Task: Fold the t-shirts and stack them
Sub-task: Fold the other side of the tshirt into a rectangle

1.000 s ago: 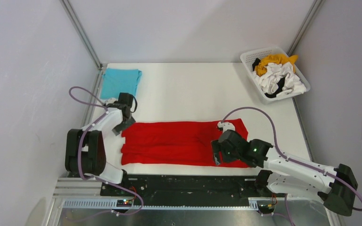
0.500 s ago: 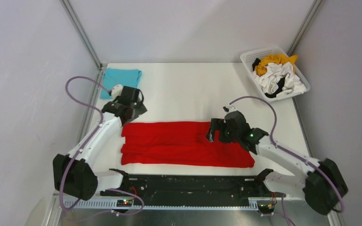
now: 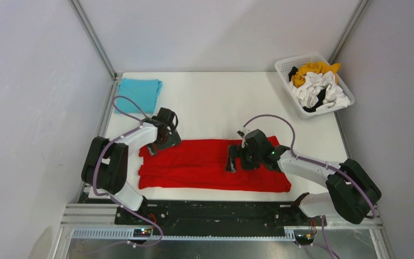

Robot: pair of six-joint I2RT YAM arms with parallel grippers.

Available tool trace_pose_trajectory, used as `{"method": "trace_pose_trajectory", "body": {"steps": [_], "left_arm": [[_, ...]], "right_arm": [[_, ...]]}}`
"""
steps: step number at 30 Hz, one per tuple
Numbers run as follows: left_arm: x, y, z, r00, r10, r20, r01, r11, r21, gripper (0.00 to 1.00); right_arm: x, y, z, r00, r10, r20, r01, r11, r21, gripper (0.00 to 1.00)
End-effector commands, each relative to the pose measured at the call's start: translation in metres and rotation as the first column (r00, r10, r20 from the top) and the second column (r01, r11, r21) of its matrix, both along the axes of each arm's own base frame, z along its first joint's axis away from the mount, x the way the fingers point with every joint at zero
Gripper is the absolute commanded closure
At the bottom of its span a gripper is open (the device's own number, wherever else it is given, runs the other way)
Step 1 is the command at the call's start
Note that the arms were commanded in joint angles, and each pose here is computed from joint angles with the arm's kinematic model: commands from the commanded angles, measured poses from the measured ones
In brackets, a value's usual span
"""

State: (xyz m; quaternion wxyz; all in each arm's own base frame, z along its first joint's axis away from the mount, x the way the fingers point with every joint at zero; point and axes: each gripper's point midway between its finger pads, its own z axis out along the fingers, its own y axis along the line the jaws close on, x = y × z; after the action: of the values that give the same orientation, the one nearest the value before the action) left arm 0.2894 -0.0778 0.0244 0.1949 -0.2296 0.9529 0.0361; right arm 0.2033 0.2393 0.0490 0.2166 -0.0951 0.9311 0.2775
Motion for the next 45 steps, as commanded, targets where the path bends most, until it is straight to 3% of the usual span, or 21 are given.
{"method": "trace_pose_trajectory", "body": {"steps": [1, 5, 7, 12, 17, 19, 23, 27, 30, 35, 39, 45], "left_arm": [[0.01, 0.006, 0.003, 0.999, 0.014, 0.042, -0.014, 1.0, -0.001, 0.0], [0.009, 0.018, 0.008, 0.997, 0.04, 0.065, -0.042, 0.999, 0.016, 0.0], [0.008, 0.021, 0.01, 0.996, 0.046, 0.073, -0.047, 0.999, 0.02, 0.0], [0.006, 0.023, 0.006, 0.997, 0.05, 0.063, -0.051, 0.998, 0.024, 0.0], [0.003, 0.024, 0.001, 0.998, 0.052, 0.045, -0.053, 0.998, 0.031, 0.0], [0.004, 0.025, 0.001, 0.997, 0.057, 0.05, -0.058, 0.998, 0.036, 0.0], [0.002, 0.026, 0.002, 0.997, 0.057, 0.054, -0.059, 0.998, 0.034, 0.0], [0.003, 0.026, 0.003, 0.996, 0.059, 0.061, -0.061, 0.998, 0.034, 0.0], [0.005, 0.025, 0.004, 0.996, 0.058, 0.065, -0.06, 0.998, 0.03, 0.0], [0.007, 0.025, 0.007, 0.996, 0.056, 0.076, -0.059, 0.998, 0.031, 0.0], [0.008, 0.026, 0.009, 0.995, 0.058, 0.079, -0.06, 0.998, 0.031, 0.0], [0.009, 0.028, 0.011, 0.994, 0.063, 0.089, -0.066, 0.997, 0.028, 0.0]], "right_arm": [[-0.046, 0.04, 0.032, 0.969, 0.244, 0.046, -0.247, 0.965, 0.093, 0.01], [-0.095, 0.053, 0.047, 0.916, 0.398, 0.042, -0.4, 0.908, 0.126, 0.01], [-0.099, 0.048, 0.048, 0.926, 0.374, 0.046, -0.377, 0.922, 0.093, 0.0], [-0.067, 0.014, 0.045, 0.989, 0.113, 0.1, -0.113, 0.994, -0.005, 0.01], [-0.068, 0.007, 0.071, 0.978, 0.095, 0.185, -0.109, 0.992, 0.071, 0.01], [-0.057, -0.004, 0.079, 0.973, 0.014, 0.231, -0.033, 0.996, 0.079, 0.01], [-0.011, -0.027, 0.069, 0.96, -0.169, 0.223, 0.156, 0.985, 0.074, 0.0], [0.023, -0.025, 0.058, 0.947, -0.201, 0.249, 0.192, 0.98, 0.061, 0.0], [0.035, -0.014, 0.043, 0.956, -0.163, 0.245, 0.161, 0.987, 0.028, 0.01], [0.012, 0.007, 0.016, 0.989, -0.019, 0.15, 0.022, 0.999, -0.023, 0.0], [-0.033, 0.026, 0.007, 0.987, 0.143, 0.079, -0.139, 0.989, -0.055, 0.01], [-0.113, 0.074, 0.059, 0.904, 0.403, 0.142, -0.419, 0.902, 0.102, 0.01]]}}
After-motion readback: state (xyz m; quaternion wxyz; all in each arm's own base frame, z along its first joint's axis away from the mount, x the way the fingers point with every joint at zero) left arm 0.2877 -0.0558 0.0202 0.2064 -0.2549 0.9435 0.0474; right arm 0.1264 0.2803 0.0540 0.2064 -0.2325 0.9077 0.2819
